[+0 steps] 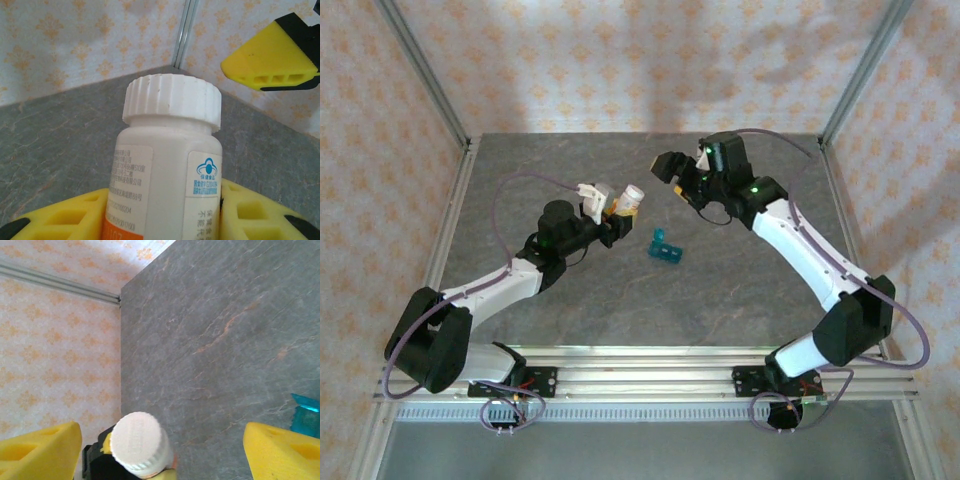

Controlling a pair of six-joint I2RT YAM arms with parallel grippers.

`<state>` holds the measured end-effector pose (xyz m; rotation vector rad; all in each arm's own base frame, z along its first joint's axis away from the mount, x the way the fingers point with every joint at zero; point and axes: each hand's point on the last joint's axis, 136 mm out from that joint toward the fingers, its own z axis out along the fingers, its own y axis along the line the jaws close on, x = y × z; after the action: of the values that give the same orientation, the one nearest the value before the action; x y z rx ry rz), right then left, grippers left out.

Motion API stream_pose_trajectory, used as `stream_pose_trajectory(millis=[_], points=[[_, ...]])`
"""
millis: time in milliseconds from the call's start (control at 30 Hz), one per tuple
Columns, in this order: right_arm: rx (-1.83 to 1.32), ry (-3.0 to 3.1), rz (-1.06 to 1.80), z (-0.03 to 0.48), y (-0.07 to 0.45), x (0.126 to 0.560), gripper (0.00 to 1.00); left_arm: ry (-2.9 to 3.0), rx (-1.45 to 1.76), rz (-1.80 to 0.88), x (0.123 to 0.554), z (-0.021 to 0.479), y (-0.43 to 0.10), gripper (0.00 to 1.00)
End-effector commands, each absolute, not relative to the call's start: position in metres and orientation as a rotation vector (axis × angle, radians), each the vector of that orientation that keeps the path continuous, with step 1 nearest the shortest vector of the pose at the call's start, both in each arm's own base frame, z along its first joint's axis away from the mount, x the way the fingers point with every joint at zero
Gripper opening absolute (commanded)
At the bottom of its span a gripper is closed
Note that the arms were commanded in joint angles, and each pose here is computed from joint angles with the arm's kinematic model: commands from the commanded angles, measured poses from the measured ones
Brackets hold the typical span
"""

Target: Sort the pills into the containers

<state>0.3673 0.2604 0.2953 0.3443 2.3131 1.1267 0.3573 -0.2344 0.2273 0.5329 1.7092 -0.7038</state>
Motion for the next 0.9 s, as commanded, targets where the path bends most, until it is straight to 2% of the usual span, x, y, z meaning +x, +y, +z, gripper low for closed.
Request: stream_pose_trajectory(millis=[0,267,500,700,867], points=[[0.361,2.251,1.145,0.309,0.273,0.382,0.84,1.666,0.511,-0.7,0.363,0.246,-0.234,0.0],[0.319,2.296,1.146,0.297,0.298,0.382,0.82,1.667,0.513,-0.712,0.366,0.247,-0.239,0.0],[0.282,2.321,1.16,0.291,0.312,0.376,0.77,1.673,0.518,-0.711,0.369,0.246,-0.242,0.0],[0.251,2.337,1.165,0.287,0.319,0.372,0.69,1.676,0.521,-0.714,0.37,0.246,-0.244,0.0],[0.242,2.343,1.164,0.285,0.319,0.371,0.55,1.678,0.522,-0.714,0.37,0.245,-0.245,0.0]])
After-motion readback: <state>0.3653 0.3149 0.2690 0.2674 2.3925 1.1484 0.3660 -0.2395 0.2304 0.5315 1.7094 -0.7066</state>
